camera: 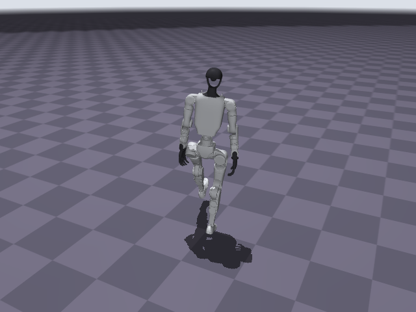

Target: In place motions

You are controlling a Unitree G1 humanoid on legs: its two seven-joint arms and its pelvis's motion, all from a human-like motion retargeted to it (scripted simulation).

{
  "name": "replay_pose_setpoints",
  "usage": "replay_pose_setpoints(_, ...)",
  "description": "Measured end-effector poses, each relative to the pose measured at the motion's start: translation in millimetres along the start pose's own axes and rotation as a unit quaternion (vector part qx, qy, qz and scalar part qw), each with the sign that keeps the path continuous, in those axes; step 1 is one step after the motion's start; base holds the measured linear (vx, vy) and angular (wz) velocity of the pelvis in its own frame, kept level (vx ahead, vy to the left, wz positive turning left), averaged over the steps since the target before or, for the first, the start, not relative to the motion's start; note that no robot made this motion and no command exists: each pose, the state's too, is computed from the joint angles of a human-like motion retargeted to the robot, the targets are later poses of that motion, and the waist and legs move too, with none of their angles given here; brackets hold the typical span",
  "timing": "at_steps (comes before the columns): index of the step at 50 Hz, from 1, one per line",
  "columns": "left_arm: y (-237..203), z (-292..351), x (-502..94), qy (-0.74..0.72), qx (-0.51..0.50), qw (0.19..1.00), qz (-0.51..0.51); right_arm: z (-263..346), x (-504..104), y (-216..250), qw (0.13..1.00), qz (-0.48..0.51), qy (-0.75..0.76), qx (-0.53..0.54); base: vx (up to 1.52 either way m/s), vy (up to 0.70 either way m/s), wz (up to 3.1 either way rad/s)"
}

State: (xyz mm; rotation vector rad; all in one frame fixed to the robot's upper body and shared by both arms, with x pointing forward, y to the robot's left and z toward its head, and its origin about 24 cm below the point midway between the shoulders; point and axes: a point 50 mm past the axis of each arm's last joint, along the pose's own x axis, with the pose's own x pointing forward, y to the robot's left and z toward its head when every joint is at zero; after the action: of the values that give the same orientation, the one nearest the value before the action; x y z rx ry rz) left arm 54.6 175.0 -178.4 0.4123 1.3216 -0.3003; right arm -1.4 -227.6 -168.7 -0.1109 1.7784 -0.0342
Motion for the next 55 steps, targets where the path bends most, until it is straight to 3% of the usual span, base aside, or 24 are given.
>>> replay_pose_setpoints(7,-42,-2,-3,0.004,-0.341,0.936,-0.088,4,0,4,1.000,0.009,-0.010,-0.024,-0.04,0.05,-0.71)
replay_pose_setpoints(11,-53,-29,-9,0.063,-0.417,0.902,-0.099,12,0,7,0.999,0.008,-0.030,-0.032,0.01,0.03,-0.06)
replay_pose_setpoints(23,-57,-89,-26,0.192,-0.283,0.940,-0.002,15,0,2,0.998,0.006,-0.055,0.012,0.08,0.13,0.57)
replay_pose_setpoints(33,-17,-34,-5,0.062,-0.044,0.997,-0.015,-18,-1,-19,0.996,-0.015,0.027,0.081,0.04,0.21,0.74)
replay_pose_setpoints(40,15,18,1,-0.022,0.067,0.997,-0.020,1,0,-4,0.995,-0.008,-0.013,0.102,-0.08,0.22,0.44)
replay_pose_setpoints(45,15,8,0,-0.016,0.058,0.998,-0.037,10,0,18,0.998,0.031,-0.019,0.041,0.05,0.15,-0.49)
replay_pose_setpoints(55,-27,-88,-22,0.183,-0.126,0.975,0.028,60,-7,47,0.976,0.000,-0.135,-0.169,0.06,0.19,-0.32)
